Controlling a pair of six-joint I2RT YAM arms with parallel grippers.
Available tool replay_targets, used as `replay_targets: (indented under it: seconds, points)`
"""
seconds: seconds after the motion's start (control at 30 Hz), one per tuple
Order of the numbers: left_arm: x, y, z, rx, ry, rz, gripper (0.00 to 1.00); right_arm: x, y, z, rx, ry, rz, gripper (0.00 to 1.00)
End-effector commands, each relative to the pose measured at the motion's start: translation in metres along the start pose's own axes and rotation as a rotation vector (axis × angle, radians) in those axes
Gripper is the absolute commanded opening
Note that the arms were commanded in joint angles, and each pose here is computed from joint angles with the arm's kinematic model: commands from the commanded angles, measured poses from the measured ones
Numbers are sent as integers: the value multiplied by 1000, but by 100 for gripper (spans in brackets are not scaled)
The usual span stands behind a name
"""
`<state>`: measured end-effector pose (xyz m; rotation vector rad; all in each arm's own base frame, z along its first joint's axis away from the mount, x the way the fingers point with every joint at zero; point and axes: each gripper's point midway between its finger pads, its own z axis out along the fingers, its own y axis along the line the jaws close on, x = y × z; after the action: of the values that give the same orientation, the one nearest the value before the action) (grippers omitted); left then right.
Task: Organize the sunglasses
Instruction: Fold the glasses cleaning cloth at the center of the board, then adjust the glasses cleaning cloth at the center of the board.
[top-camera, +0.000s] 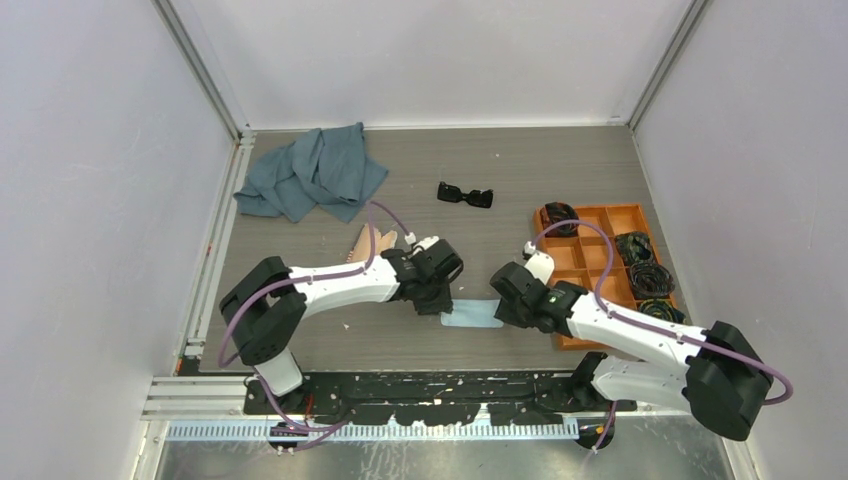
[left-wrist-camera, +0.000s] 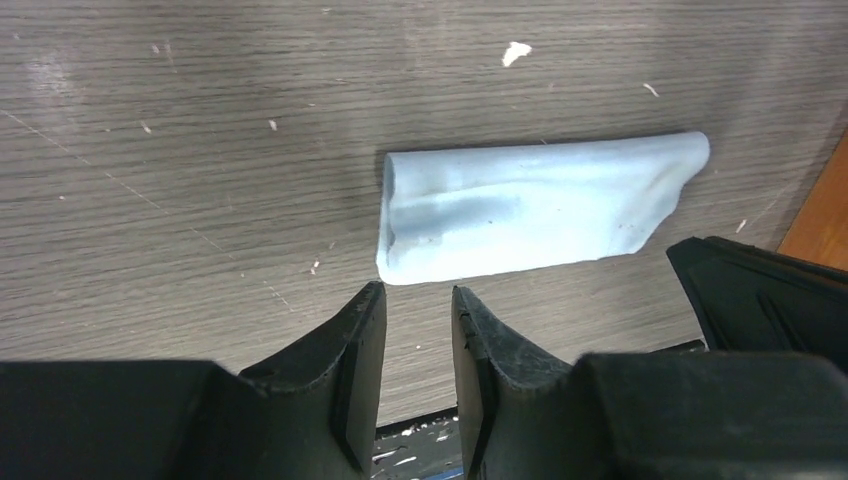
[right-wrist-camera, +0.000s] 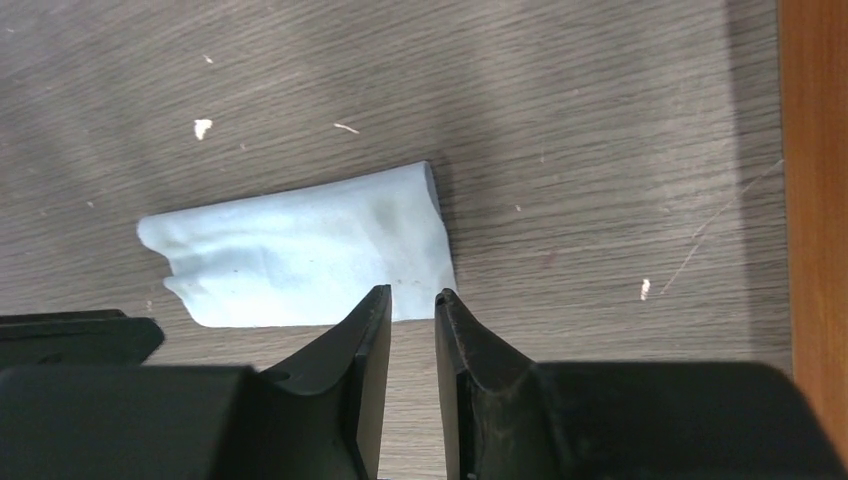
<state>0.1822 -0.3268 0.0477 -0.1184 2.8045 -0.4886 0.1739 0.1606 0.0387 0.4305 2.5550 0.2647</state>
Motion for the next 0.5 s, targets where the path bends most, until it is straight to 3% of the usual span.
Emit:
replay_targets:
  seconds: [0.0, 0.3, 0.47]
  points:
    - [-14, -27, -19, 67, -83, 50, 30, -23, 24, -5, -55, -69, -5, 27]
    - [-26, -54, 2, 188, -100, 67, 26, -30, 48, 16, -116, -21, 9, 24]
    - [-38, -45, 8, 190, -125, 62, 24, -37, 47, 21, -101, -45, 9, 20]
